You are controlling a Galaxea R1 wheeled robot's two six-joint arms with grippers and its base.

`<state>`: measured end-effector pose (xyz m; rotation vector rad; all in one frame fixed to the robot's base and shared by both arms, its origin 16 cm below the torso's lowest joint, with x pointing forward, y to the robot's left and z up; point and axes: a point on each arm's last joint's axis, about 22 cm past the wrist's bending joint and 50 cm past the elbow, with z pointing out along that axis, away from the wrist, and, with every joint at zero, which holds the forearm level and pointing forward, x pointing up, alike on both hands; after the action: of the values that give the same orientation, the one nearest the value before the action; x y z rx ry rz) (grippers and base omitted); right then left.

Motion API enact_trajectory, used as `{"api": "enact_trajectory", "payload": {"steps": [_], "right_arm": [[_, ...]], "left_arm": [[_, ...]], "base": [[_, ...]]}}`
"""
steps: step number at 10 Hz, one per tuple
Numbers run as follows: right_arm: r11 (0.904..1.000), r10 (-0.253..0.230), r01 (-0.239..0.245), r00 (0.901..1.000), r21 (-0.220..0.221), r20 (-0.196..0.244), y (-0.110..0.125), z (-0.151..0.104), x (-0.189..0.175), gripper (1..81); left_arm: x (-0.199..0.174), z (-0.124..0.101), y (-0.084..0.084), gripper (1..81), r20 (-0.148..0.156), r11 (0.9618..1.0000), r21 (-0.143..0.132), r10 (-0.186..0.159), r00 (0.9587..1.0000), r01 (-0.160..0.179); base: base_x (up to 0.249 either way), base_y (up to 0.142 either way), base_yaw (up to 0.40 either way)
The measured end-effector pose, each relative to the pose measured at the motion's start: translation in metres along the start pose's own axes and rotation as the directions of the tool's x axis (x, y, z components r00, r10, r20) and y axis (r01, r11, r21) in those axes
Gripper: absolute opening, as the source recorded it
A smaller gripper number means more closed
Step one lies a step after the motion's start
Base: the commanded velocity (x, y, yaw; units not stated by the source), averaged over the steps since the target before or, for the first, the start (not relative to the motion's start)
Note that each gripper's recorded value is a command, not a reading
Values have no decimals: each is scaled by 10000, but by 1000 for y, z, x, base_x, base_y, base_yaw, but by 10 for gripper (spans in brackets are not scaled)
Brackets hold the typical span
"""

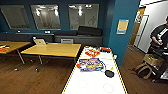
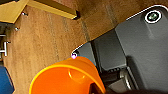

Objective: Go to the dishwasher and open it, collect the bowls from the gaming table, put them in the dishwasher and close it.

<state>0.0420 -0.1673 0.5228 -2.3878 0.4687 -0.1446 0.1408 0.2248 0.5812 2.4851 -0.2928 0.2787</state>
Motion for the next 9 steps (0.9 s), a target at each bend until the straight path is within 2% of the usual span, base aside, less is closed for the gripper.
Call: {"api": "enact_trajectory", "payload": {"steps": [3,5,7,9], "right_arm": [[10000,14,-14,9992,-21,399,0,5,-32,10],[9998,-171,172,9997,-60,192,2,6,-18,10],[9994,-237,241,9996,-234,158,10,8,-19,10],[9994,-303,307,9993,-180,236,6,15,-27,10]], "left_arm": [[-33,8,3,10,418,9998,72,-175,9990,172],[-24,15,-1,10,251,9999,136,-68,9997,64],[-36,23,0,10,408,9998,183,-93,9991,86],[-43,28,-11,10,504,9989,451,-140,9986,117]], "base": [[-106,0,0],[-106,0,0],[-107,0,0],[-107,0,0]]}}
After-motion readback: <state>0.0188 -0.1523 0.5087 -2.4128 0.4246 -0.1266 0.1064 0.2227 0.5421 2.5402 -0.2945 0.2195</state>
